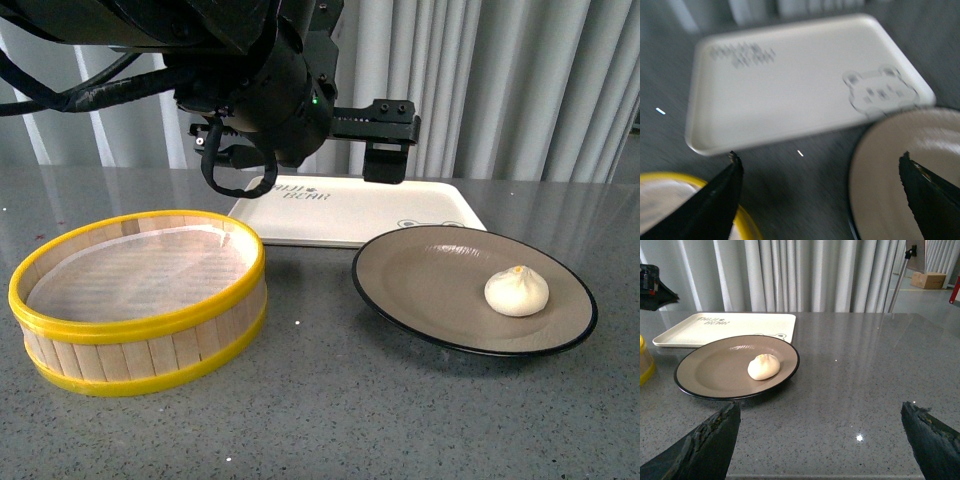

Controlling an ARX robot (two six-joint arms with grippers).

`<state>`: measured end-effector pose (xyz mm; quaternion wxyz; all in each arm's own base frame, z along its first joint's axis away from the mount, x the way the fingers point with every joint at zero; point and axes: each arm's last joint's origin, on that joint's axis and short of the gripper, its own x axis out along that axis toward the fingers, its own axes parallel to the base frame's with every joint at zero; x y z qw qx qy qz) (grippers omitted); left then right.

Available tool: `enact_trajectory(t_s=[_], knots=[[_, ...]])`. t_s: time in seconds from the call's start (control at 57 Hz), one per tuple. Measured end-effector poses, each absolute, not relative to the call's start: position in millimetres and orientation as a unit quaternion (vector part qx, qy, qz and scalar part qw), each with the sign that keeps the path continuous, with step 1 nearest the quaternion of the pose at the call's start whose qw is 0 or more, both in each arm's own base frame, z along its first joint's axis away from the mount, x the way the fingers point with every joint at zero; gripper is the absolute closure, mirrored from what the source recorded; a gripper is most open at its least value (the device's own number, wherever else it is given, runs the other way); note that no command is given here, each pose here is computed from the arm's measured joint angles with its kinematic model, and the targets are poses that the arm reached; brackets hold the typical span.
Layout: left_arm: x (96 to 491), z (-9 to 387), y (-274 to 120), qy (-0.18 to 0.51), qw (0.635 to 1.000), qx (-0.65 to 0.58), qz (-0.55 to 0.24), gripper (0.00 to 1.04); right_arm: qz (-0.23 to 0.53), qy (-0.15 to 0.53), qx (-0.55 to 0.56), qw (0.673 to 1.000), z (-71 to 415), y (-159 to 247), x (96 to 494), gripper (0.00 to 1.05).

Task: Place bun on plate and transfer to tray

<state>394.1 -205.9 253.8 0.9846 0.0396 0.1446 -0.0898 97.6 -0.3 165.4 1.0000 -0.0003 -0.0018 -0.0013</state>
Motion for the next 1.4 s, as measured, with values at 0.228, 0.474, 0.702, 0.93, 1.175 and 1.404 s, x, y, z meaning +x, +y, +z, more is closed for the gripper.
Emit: enact_trajectory(t_s=[0.228, 0.474, 0.702, 0.93, 1.175, 1.404], knots=[[331.7, 236.6, -128.0, -0.013, 1.000, -0.012, -0.009, 0.53, -0.002, -0.002, 0.000, 1.000, 165.4, -0.3, 97.6, 0.08], [271.2, 203.8, -69.9, 0.004, 1.000, -0.003, -0.002, 0.94, -0.001, -0.002, 0.000, 1.000, 165.4, -0.3, 97.6, 0.08], [228.2, 190.2, -40.1, 0.004, 1.000, -0.002, -0.001, 1.01, -0.001, -0.002, 0.000, 1.000, 165.4, -0.3, 97.6, 0.08], [197.2, 180.9, -24.2, 0.004, 1.000, -0.002, -0.005, 1.01, -0.002, -0.002, 0.000, 1.000, 165.4, -0.3, 97.6, 0.08], [172.1, 173.9, -13.2, 0.006, 1.000, -0.002, 0.000, 1.01, -0.001, -0.002, 0.000, 1.000, 165.4, -0.3, 97.6, 0.08], [155.3, 161.4, -0.7, 0.010, 1.000, -0.003, 0.000, 1.01, -0.002, -0.002, 0.000, 1.000, 165.4, -0.3, 97.6, 0.08]])
